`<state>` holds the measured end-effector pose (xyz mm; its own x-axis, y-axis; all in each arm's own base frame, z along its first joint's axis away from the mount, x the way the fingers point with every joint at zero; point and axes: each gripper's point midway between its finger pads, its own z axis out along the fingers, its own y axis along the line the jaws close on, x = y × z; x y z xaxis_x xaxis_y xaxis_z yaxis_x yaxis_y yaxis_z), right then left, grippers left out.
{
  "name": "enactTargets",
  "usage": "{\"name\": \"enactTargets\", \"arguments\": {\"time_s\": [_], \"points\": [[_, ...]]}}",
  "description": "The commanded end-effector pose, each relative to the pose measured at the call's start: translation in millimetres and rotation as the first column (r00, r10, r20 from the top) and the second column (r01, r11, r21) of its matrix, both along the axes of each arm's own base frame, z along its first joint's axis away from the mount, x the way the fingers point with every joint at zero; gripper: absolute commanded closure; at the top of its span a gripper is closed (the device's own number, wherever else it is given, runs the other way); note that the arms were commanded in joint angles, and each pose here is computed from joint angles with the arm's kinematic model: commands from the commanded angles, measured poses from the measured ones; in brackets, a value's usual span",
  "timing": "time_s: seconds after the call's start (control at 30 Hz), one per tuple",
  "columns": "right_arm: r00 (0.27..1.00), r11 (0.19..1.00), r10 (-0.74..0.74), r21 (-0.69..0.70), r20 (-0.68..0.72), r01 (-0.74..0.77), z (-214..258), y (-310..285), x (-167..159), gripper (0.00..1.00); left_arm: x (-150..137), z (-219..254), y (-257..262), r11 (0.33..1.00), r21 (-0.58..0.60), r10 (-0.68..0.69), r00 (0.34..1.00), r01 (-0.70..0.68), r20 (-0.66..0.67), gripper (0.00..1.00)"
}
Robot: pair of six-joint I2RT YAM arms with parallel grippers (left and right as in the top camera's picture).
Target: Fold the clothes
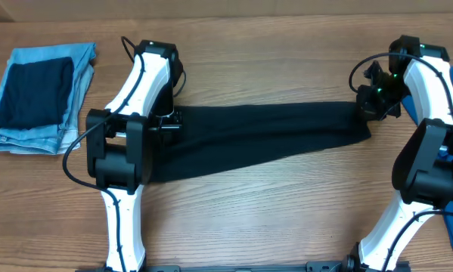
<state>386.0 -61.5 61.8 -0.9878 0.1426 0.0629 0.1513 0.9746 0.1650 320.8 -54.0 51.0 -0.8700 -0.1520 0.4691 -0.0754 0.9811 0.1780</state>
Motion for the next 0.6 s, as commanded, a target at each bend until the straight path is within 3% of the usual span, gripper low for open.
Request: {"name": "enactTargets", "arguments": {"time_s": [0.0, 0.4, 0.57], "points": [[1.000, 0.999, -0.010, -0.030, 0.009, 0.010, 0.9, -3.9, -5.6, 0.96, -9.6, 6.3, 17.4, 0.994, 0.108, -0.005, 1.000, 0.005, -0.001, 0.96], [1.000, 1.000, -0.010, -0.027, -0.007, 0.010, -15.6, -2.2, -12.4, 0.96, -24.6, -0.1, 11.5, 0.995, 0.097, -0.002, 0.998, 0.008, -0.056, 0.96], [1.000, 1.000, -0.010, -0.027, -0.007, 0.010, -15.7, -2.3, -12.5, 0.96, -26.2, -0.8, 2.4, 0.998, 0.064, 0.004, 0.998, 0.000, -0.061, 0.86]]}}
